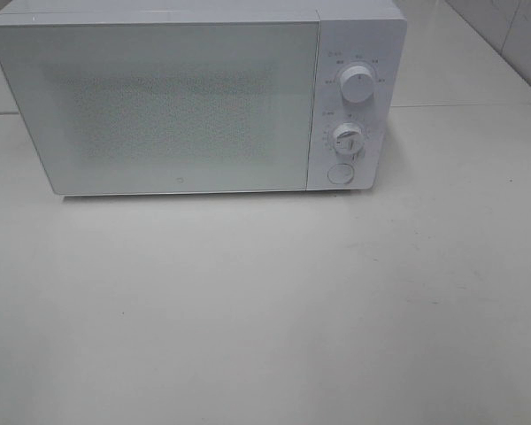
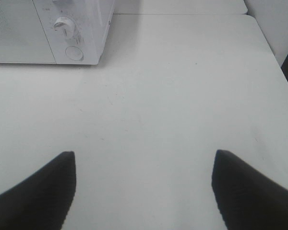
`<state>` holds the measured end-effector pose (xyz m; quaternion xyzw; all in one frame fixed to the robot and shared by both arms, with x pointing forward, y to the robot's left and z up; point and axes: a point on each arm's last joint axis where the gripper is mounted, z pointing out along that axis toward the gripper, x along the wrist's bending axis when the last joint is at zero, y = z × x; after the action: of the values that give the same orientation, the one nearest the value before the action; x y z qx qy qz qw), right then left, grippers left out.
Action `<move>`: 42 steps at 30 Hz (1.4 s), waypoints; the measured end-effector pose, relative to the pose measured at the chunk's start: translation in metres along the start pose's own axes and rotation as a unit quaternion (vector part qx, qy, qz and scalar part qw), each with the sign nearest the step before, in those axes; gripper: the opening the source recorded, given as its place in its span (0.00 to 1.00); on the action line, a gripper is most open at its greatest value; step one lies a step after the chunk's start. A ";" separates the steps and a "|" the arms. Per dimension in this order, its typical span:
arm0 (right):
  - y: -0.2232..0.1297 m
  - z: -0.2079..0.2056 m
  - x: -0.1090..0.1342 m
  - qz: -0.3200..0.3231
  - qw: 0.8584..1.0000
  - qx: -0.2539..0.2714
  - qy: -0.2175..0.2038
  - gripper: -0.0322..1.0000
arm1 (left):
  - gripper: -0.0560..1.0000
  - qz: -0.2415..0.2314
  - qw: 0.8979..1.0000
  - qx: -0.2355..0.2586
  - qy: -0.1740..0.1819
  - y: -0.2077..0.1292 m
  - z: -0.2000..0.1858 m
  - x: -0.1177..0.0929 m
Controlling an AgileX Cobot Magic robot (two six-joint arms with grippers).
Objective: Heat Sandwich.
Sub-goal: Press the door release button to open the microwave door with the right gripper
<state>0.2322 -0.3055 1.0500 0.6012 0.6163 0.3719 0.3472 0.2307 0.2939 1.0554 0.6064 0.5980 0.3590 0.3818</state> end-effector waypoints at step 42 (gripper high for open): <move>0.096 0.137 0.020 0.002 0.999 -0.047 0.028 0.76 | 0.98 0.000 1.000 0.000 0.000 0.000 0.000 0.000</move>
<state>0.3980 -0.2803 1.0686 0.5746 0.6069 0.4175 0.3567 0.2307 0.2939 1.0554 0.6064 0.5980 0.3590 0.3818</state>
